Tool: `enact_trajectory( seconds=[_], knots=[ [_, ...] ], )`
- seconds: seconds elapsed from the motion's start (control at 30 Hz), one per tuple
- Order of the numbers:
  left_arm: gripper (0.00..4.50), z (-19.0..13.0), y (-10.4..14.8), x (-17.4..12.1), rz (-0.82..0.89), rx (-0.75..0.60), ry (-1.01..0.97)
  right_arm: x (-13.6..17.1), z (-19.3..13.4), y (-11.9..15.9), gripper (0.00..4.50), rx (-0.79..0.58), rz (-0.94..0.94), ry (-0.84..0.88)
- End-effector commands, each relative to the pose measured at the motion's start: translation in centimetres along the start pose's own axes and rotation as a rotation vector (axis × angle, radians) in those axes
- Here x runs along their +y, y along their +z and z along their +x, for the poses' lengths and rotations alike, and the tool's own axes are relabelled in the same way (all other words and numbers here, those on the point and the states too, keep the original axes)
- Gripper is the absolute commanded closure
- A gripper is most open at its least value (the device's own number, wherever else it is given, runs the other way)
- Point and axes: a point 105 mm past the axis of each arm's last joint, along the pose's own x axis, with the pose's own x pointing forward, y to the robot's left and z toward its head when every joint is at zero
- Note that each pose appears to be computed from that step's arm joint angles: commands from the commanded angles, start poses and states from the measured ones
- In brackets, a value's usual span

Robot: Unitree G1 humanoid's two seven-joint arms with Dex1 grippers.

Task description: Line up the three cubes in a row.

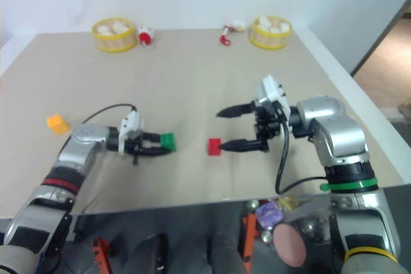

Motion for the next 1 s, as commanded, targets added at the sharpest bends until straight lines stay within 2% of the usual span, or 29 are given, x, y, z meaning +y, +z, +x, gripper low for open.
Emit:
enact_trajectory(
  seconds=[0.03, 0.17, 0.53, 1.0],
  knots=[
    [3.21, 0.4, 1.0, 0.2, 0.037, -0.007, -0.039, -0.6, -1.5, -0.3, 0.00, 0.001, -0.009, -0.060],
    [3.21, 0.5, 1.0, 0.0, 0.036, 0.002, -0.072, -0.8, -1.5, -1.2, 0.00, 0.014, 0.000, -0.075],
    [3.21, 1.1, -0.1, -0.3, 0.026, 0.027, -0.077, -1.1, -1.3, -1.2, 0.00, 0.010, -0.005, -0.077],
    [3.21, 2.9, 0.6, -0.2, 0.050, 0.018, -0.095, -1.4, -0.7, -1.1, 0.00, 0.000, -0.011, -0.075]
  ],
)
